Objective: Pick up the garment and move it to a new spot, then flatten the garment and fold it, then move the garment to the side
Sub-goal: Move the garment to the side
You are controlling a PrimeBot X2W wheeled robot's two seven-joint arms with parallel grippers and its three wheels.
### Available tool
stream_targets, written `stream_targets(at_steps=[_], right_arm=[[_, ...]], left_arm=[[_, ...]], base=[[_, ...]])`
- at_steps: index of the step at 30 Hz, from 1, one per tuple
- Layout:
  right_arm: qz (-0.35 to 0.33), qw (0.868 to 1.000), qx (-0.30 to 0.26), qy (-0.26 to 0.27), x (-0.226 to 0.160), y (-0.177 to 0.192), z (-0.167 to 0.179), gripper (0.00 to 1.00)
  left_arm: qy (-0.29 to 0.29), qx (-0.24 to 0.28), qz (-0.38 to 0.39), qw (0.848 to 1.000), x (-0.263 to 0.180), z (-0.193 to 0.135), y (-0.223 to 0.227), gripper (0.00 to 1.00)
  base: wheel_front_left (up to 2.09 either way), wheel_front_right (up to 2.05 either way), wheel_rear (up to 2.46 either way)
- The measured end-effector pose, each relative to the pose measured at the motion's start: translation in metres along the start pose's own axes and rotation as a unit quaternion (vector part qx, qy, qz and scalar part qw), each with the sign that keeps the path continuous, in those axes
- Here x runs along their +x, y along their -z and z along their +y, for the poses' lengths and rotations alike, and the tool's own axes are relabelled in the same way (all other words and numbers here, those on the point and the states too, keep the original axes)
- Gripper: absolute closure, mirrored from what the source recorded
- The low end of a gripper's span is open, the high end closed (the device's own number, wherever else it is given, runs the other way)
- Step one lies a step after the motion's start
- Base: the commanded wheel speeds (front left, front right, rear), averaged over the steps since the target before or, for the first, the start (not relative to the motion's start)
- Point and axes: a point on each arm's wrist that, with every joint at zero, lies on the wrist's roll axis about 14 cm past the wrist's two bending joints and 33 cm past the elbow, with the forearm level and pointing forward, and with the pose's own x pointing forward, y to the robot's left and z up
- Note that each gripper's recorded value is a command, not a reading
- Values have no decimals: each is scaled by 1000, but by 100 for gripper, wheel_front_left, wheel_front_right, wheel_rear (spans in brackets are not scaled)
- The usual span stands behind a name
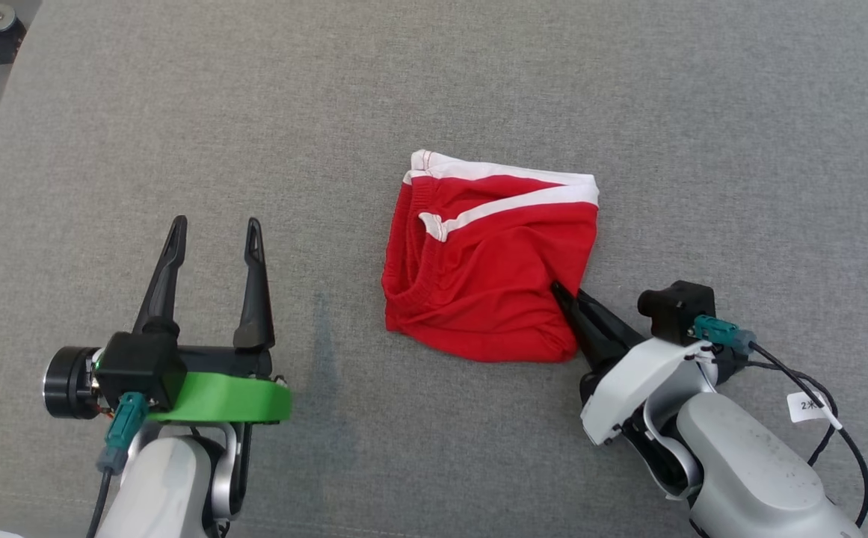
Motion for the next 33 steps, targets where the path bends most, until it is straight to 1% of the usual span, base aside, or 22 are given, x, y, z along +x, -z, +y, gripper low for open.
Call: stream_targets(at_steps=[5,8,12,16,21,26,30,33], right_arm=[[-11,1000,-17,9,-11,-6,-11,100],[-23,999,-32,31,-25,-14,-30,100],[-34,995,-52,78,-54,-24,-66,100],[-31,988,-72,133,-94,-30,-104,100],[-25,973,-113,201,-143,-52,-153,100],[-24,957,-173,231,-159,-90,-189,100],[-6,938,-222,266,-171,-121,-230,100],[1,921,-243,305,-185,-142,-264,100]], left_arm=[[11,6,-5,1000,3,-5,-1,0],[21,9,-7,1000,6,-9,0,0],[50,7,-13,999,15,-27,0,0],[93,-3,-18,995,23,-55,1,0],[158,-18,-30,987,36,-100,-1,0],[203,-20,-38,978,54,-128,2,0],[227,-25,-38,973,67,-144,10,0],[240,-29,-33,970,73,-151,21,0]], base=[[0,0,0],[0,0,0],[0,0,0],[0,0,0],[0,0,0],[0,0,0],[0,0,0],[0,0,0]])
